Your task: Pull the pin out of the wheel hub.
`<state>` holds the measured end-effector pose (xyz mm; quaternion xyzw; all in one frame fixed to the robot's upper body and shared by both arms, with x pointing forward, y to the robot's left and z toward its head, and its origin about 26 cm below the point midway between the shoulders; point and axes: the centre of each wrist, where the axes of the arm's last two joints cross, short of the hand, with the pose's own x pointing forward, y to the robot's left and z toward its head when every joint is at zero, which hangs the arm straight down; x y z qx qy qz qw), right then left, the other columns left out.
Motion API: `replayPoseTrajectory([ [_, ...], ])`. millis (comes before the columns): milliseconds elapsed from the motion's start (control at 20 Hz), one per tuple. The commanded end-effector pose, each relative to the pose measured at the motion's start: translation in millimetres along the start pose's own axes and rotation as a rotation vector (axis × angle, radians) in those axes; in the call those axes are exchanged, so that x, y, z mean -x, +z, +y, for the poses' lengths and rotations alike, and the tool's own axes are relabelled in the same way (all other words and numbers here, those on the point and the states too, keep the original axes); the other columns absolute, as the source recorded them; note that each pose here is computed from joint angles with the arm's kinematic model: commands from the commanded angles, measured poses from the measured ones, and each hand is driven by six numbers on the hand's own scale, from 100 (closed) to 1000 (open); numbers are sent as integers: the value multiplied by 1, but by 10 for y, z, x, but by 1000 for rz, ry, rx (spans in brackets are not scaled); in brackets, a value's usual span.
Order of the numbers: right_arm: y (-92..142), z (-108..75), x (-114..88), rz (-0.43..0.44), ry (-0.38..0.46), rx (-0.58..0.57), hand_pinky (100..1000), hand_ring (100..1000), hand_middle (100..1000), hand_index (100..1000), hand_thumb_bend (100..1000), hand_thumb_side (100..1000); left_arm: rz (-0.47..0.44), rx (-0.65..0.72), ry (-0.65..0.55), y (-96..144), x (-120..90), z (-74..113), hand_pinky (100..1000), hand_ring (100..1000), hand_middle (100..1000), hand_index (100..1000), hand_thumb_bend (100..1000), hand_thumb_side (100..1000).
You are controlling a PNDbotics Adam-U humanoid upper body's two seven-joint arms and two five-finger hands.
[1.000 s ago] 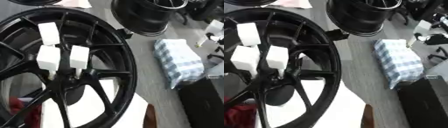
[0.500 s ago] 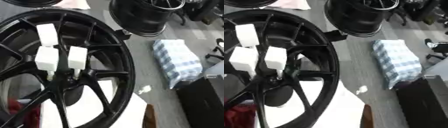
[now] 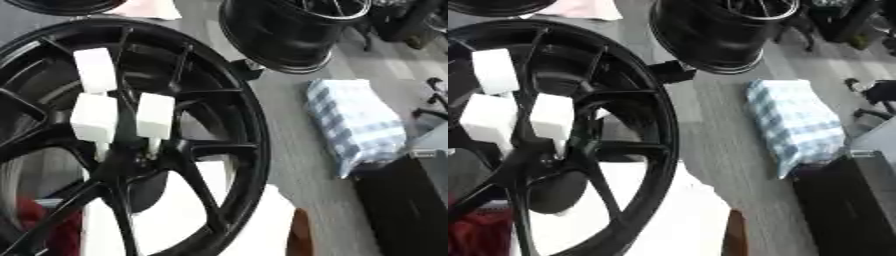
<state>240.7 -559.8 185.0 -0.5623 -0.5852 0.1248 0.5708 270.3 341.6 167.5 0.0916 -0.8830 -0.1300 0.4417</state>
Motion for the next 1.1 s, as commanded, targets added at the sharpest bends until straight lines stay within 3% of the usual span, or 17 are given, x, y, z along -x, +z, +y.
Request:
replayPoseTrajectory([
  [50, -75, -129, -293, -122, -45, 67, 714, 763, 620, 792, 265, 295, -30, 13, -5, -45, -66, 14, 1000, 600, 600, 787, 100, 784],
  [250, -101, -66, -687, -284, -145, 92, 679, 730, 554, 765, 261, 246, -35, 21, 1, -58, -71, 5, 1000, 599, 600, 787, 100, 783],
  [350, -63, -22, -828, -355, -194, 90, 679, 730, 554, 765, 261, 246, -36, 22, 3, -60, -72, 5, 1000, 599, 600, 787, 100, 783],
  [500, 16, -21, -944, -386, -246, 85, 679, 730, 554, 765, 261, 246, -37, 22, 3, -62, -73, 7, 1000, 599, 600, 787, 100, 783],
  [550, 30, -31, -974, -388, -260, 82, 653, 721, 569, 739, 307, 200, -37, 23, 4, -63, -74, 6, 1000, 599, 599, 786, 100, 780],
  [700, 31, -50, -1287, -510, -322, 64, 645, 721, 597, 739, 326, 196, -45, 42, 19, -86, -80, -23, 1000, 599, 599, 786, 100, 779],
  [900, 145, 71, -1729, -688, -468, 35, 644, 722, 616, 741, 350, 192, -50, 37, 21, -90, -85, -11, 1000, 600, 599, 786, 100, 778],
  [1100, 306, 72, -1975, -746, -557, 9, 641, 714, 606, 747, 360, 187, -51, 35, 22, -89, -85, -11, 1000, 600, 599, 786, 100, 778],
])
